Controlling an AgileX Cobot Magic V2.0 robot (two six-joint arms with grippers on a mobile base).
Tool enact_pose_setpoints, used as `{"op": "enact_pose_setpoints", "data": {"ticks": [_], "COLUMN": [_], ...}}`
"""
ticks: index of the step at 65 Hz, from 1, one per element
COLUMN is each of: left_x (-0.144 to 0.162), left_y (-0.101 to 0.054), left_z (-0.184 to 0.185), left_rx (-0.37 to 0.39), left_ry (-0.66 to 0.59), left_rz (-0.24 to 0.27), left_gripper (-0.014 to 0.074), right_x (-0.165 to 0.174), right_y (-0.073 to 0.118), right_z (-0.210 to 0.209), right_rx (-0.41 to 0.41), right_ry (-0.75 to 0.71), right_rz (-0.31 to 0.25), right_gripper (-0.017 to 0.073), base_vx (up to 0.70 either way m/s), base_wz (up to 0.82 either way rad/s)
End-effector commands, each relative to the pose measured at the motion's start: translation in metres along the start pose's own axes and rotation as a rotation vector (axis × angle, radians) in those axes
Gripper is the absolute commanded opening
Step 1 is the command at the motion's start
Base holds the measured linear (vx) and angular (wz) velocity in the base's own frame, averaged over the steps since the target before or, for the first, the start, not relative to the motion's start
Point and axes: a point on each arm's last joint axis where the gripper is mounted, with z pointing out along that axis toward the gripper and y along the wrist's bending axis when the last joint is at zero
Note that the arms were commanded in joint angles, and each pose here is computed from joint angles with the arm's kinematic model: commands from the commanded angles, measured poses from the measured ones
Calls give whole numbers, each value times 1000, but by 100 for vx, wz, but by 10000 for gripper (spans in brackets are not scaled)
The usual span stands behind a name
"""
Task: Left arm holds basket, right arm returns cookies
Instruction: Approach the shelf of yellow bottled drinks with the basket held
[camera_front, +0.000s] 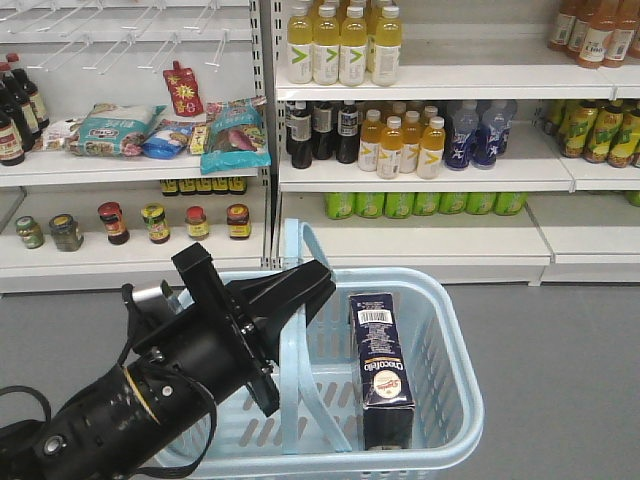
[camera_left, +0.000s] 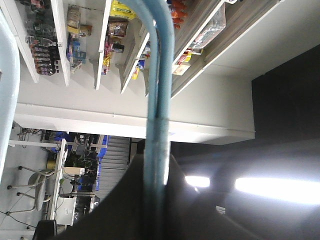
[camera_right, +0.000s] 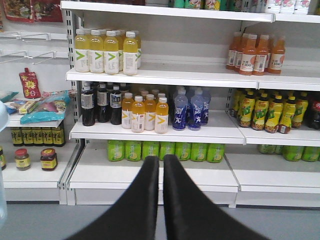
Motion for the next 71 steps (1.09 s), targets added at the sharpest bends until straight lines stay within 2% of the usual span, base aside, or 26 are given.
{"op": "enact_pose_setpoints", "data": {"ticks": [1, 71], "left_x": [12, 12], "left_y": [-39, -39], "left_z": [-2, -2], "left_rx": [310, 310], "left_ry": [86, 86], "left_rz": [-3, -3], "left_gripper": [-3, -3], "right_x": [-1, -1], "right_y": [0, 0], "right_z": [0, 0], "right_rx": [7, 7], "right_ry": [-64, -64], "right_rz": [-10, -10], "right_gripper": [-6, -6], "base_vx": [48, 40], "base_wz": [-4, 2]}}
